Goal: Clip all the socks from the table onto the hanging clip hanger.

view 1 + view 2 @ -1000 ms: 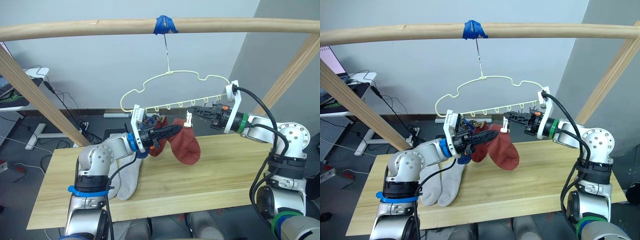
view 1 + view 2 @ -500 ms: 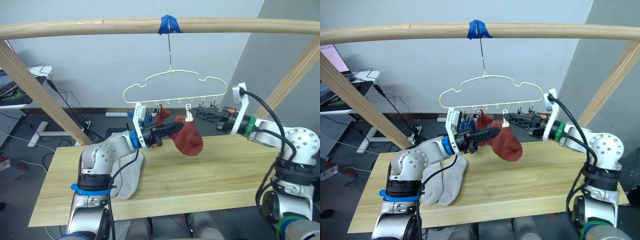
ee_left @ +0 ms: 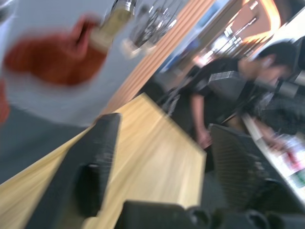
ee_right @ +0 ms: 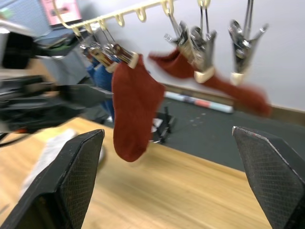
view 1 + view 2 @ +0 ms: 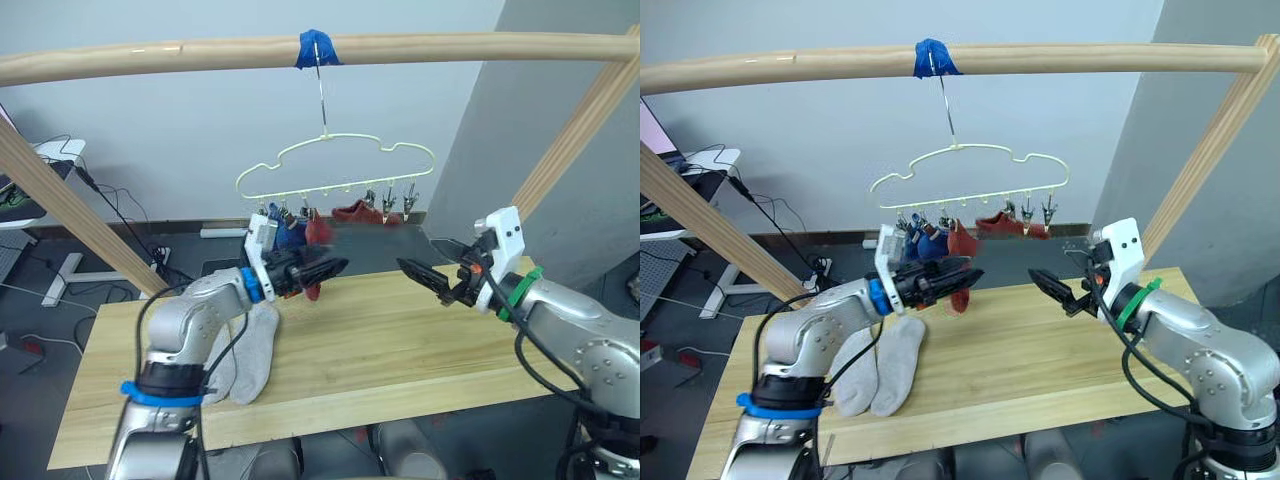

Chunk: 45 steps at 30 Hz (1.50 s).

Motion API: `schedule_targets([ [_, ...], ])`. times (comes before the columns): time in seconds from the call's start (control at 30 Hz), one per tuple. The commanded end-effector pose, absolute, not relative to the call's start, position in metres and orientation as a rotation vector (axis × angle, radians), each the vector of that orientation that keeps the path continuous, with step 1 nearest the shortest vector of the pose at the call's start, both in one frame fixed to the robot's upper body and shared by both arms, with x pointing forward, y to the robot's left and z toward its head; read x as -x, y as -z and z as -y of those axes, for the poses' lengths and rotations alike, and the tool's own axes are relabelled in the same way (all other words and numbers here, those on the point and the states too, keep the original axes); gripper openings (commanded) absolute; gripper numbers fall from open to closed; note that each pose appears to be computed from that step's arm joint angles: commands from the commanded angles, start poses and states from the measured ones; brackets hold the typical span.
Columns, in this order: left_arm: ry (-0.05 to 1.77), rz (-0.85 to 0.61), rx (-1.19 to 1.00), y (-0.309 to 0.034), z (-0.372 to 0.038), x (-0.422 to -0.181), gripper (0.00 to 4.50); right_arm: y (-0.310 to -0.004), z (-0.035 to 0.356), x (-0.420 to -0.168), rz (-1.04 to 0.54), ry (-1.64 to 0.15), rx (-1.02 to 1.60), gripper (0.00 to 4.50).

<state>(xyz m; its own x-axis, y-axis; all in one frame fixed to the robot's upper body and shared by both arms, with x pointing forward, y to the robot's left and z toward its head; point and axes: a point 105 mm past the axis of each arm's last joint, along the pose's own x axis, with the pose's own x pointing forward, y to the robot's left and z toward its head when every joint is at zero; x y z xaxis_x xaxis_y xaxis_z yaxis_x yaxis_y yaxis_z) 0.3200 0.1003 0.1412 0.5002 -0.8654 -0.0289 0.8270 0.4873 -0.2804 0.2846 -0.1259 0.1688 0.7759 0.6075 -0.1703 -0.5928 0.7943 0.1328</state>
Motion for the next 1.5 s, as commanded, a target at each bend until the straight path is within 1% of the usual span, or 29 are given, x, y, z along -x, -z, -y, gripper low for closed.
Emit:
schedule_targets([
  [0.03,1.087,-0.092,0.17,-0.16,-0.096,-0.311,4.46,-0.183,0.123,-0.283,-0.109,-0.641,-0.02,4.5],
  [0.13,1.114,-0.004,-0.029,-0.171,-0.111,-0.283,4.46,-0.188,0.117,-0.285,0.023,-0.574,0.106,4.5],
  [0.17,1.121,0.03,-0.09,-0.174,-0.114,-0.273,4.46,-0.19,0.113,-0.285,0.061,-0.557,0.102,4.5],
  [0.27,1.118,0.075,-0.139,-0.176,-0.119,-0.257,4.46,-0.193,0.107,-0.288,0.128,-0.516,0.078,4.5],
  [0.37,1.101,0.106,-0.159,-0.177,-0.121,-0.247,4.5,-0.193,0.103,-0.293,0.163,-0.483,0.063,3.9],
  [0.43,1.084,0.135,-0.16,-0.181,-0.12,-0.244,4.5,-0.191,0.099,-0.295,0.17,-0.485,0.081,3.27],
  [0.5,1.076,0.174,-0.137,-0.19,-0.114,-0.239,4.5,-0.19,0.095,-0.298,0.181,-0.472,0.09,2.5],
  [0.6,1.05,0.219,-0.099,-0.201,-0.105,-0.236,4.5,-0.192,0.094,-0.305,0.208,-0.426,0.097,2.5],
  [0.73,1.014,0.193,-0.077,-0.197,-0.104,-0.238,4.5,-0.188,0.091,-0.317,0.22,-0.385,0.101,2.5],
  [0.9,0.949,0.233,-0.102,-0.202,-0.108,-0.245,4.5,-0.186,0.092,-0.327,0.236,-0.343,0.12,2.5],
  [1.0,0.957,0.239,-0.079,-0.206,-0.106,-0.243,4.5,-0.184,0.093,-0.335,0.239,-0.317,0.108,2.5],
  [1.07,0.971,0.245,-0.11,-0.206,-0.105,-0.239,4.5,-0.183,0.092,-0.341,0.241,-0.307,0.097,2.5],
  [1.23,0.954,0.229,-0.087,-0.204,-0.107,-0.242,4.5,-0.182,0.088,-0.352,0.251,-0.306,0.076,2.5],
  [1.33,0.956,0.227,-0.084,-0.203,-0.106,-0.241,4.5,-0.182,0.088,-0.357,0.253,-0.301,0.069,1.89],
  [1.5,0.95,0.221,-0.086,-0.202,-0.107,-0.241,4.5,-0.181,0.091,-0.362,0.257,-0.281,0.075,1.89],
])
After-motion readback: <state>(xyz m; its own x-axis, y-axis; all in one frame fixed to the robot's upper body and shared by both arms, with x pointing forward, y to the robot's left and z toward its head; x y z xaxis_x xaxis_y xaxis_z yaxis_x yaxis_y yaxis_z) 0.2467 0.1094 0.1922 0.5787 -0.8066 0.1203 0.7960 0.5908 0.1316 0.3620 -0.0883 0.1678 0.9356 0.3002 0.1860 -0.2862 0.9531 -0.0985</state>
